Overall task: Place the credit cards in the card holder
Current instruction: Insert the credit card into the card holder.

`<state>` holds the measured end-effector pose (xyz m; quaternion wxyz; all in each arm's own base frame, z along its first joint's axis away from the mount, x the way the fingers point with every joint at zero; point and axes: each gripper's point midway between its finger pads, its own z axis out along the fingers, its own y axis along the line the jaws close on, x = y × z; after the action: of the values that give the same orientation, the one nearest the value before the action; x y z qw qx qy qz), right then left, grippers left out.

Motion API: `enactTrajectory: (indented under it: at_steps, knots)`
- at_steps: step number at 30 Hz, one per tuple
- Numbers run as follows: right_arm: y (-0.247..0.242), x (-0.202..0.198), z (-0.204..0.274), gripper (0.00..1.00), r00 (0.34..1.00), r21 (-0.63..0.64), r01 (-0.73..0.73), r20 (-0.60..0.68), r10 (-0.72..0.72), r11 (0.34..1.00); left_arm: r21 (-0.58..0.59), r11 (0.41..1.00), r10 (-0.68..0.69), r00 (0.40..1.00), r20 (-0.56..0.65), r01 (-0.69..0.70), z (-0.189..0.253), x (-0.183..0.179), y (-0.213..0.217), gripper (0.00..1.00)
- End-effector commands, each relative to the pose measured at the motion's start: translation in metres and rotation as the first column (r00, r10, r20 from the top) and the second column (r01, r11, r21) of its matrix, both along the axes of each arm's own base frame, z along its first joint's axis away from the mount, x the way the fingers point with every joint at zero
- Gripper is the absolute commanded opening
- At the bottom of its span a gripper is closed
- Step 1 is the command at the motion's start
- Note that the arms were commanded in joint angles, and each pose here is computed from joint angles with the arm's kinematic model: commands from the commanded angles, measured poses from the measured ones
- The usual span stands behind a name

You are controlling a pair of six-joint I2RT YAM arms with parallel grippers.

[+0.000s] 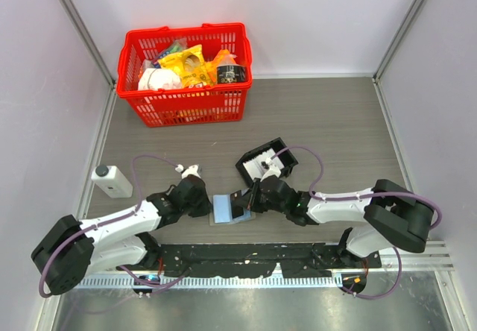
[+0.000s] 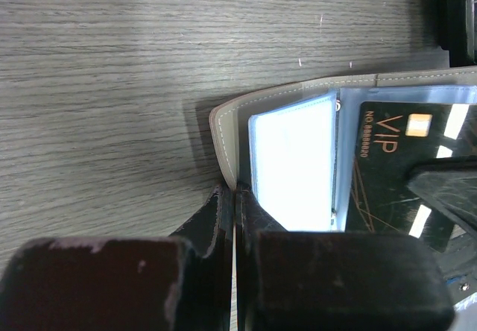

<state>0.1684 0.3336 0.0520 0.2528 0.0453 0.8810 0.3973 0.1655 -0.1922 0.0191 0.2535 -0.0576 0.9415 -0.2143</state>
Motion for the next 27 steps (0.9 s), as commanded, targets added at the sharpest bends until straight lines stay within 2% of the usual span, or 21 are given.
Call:
enactTrajectory:
  at_steps: [1,3,7,17,27]
  knots:
    - [0.000,0.014,0.024,0.01,0.996,0.022,0.045,0.078,-0.047,0.999,0.097,0.995,0.004,0.998,-0.061,0.002,-0.019,-0.012,0.019,0.00]
    - [0.004,0.014,0.025,0.01,0.996,0.039,0.039,0.074,-0.042,0.998,0.097,0.995,0.003,0.998,-0.059,0.003,-0.018,-0.011,0.018,0.00]
    - [0.007,0.014,0.011,0.01,0.999,-0.012,0.030,0.042,-0.029,0.999,0.102,0.995,-0.003,0.998,-0.055,0.009,-0.016,-0.010,0.018,0.00]
    - [0.018,0.008,0.004,0.01,1.000,0.035,-0.009,0.018,0.008,0.999,0.105,0.994,-0.008,0.998,-0.065,0.015,-0.020,-0.009,0.015,0.00]
    - [-0.001,0.018,0.022,0.01,0.995,-0.004,0.060,0.084,-0.060,0.998,0.126,0.992,0.008,0.998,-0.065,0.001,-0.022,-0.010,0.021,0.00]
